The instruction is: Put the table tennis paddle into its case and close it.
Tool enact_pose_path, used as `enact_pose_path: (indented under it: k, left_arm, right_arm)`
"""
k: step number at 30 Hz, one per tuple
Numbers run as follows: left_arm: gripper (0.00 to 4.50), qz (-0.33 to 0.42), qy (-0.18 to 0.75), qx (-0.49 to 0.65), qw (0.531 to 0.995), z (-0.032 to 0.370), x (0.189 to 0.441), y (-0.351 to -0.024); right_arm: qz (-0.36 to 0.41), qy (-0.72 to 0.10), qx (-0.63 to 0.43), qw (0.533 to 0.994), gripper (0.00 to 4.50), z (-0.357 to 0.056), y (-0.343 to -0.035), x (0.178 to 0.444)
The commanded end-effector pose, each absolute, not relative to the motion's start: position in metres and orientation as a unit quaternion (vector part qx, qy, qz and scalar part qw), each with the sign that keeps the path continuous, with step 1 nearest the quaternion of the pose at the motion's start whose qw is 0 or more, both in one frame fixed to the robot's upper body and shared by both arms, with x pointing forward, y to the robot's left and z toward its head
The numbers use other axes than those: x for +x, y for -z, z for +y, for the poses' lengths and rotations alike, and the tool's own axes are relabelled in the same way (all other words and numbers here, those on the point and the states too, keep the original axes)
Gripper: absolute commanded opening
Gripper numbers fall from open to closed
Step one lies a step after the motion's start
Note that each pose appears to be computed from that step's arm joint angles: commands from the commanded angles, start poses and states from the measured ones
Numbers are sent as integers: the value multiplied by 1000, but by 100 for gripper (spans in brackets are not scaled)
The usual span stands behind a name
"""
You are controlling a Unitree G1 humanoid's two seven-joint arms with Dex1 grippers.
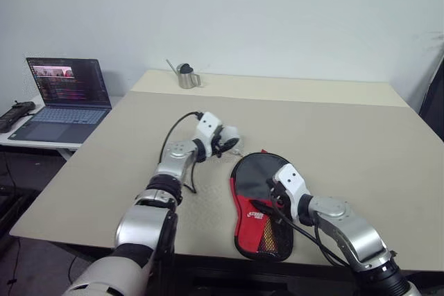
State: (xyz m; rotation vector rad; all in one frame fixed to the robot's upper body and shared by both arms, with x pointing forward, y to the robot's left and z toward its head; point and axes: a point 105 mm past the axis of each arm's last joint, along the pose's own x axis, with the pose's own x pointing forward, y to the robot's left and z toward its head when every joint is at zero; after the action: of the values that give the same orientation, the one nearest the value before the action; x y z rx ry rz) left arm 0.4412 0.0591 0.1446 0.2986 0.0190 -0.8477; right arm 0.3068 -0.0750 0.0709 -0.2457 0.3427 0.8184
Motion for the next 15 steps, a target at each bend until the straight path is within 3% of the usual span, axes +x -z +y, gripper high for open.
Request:
enact_pose_path:
  k: [1, 12, 15]
  left_arm:
    - [272, -42, 442, 206, 872, 21, 441, -180]
    - [272, -11, 469, 309, 827, -51, 425, -160]
    - [369, -6, 470, 334, 817, -52, 424, -154]
  right_arm:
    - [235, -342, -131, 901, 450, -105, -39, 313]
    - [233, -330, -124, 907, 450, -105, -37, 306]
    - [233, -324, -120, 909, 450, -106, -37, 305]
